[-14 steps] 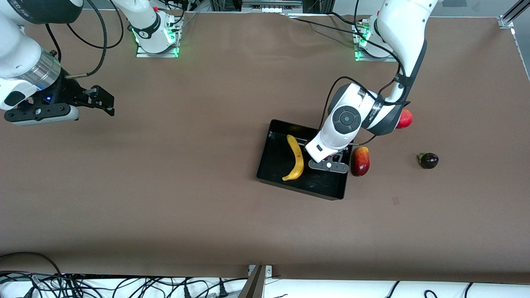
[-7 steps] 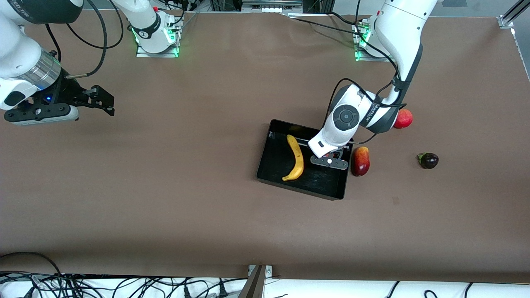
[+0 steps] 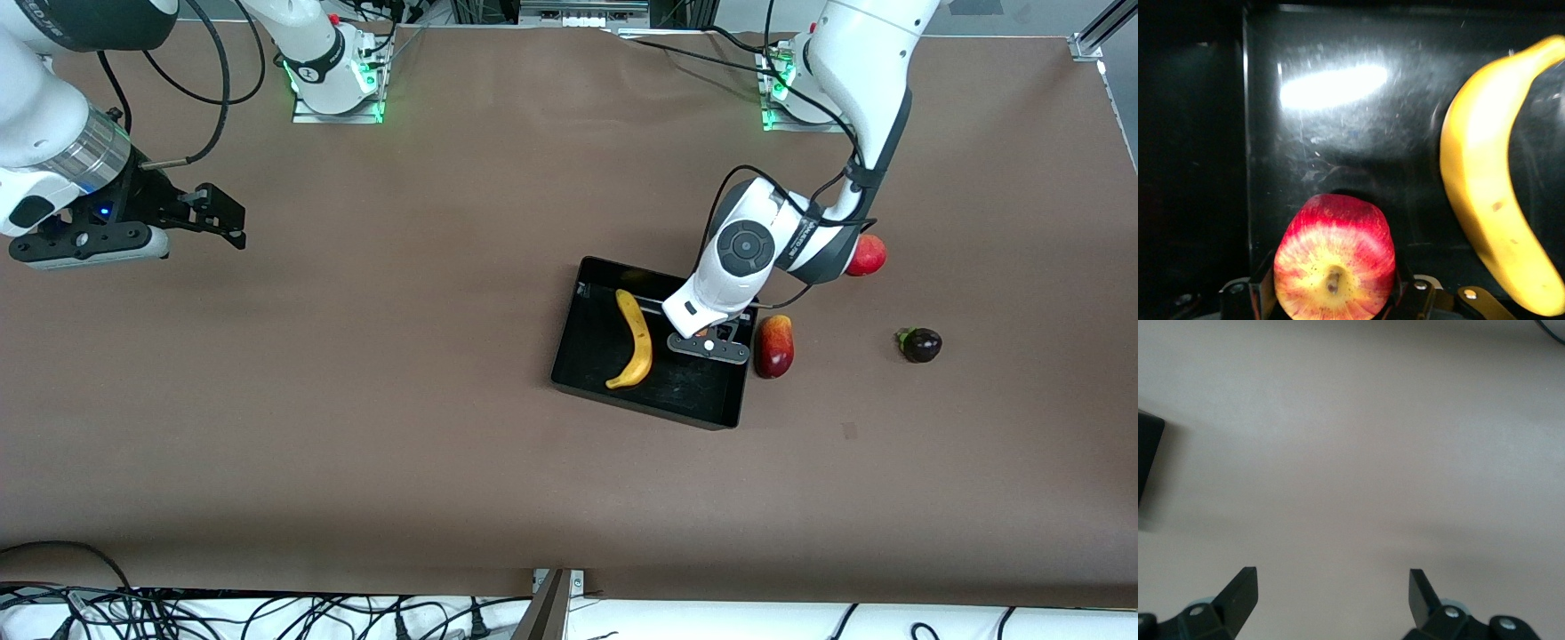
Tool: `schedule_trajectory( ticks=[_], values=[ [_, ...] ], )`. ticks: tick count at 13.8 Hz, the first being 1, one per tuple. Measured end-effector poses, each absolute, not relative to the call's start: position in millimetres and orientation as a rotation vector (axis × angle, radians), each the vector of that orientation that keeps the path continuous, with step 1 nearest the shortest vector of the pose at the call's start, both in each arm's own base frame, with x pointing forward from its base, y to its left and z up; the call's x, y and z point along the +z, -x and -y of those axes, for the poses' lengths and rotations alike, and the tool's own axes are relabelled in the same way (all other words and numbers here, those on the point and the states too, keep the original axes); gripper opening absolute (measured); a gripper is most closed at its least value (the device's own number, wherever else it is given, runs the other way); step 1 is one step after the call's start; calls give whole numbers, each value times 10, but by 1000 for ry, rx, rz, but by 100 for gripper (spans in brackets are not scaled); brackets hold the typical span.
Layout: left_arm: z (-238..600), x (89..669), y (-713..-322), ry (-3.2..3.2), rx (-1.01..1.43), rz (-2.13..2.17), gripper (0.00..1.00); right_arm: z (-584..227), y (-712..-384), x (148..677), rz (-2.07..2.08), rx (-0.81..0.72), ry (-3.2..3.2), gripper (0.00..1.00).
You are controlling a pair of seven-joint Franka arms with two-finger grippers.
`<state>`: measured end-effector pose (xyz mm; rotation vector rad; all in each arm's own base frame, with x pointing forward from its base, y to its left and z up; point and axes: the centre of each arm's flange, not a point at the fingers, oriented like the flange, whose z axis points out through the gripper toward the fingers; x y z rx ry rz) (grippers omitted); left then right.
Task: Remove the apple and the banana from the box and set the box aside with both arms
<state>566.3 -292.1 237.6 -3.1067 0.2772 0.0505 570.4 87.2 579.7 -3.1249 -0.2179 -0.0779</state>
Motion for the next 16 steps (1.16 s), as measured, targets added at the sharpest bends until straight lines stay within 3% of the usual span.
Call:
schedule_trajectory(
  ticks=[4,6,11,16],
  values=[
    [2697,3361,-5800,3044,215,-209,69,-872,-5704,5797,218,-78,3125,100],
    [2303,3555,-5771,3009,337,-197,69,-872,-5704,5797,218,-78,3125,100],
    [1173,2845,-5480,3041,381,-319,69,-872,-5704,5797,218,-78,3125,100],
    [932,2141,-4848,3075,268,-340,69,-872,-5704,5797,218,-78,3125,100]
  ],
)
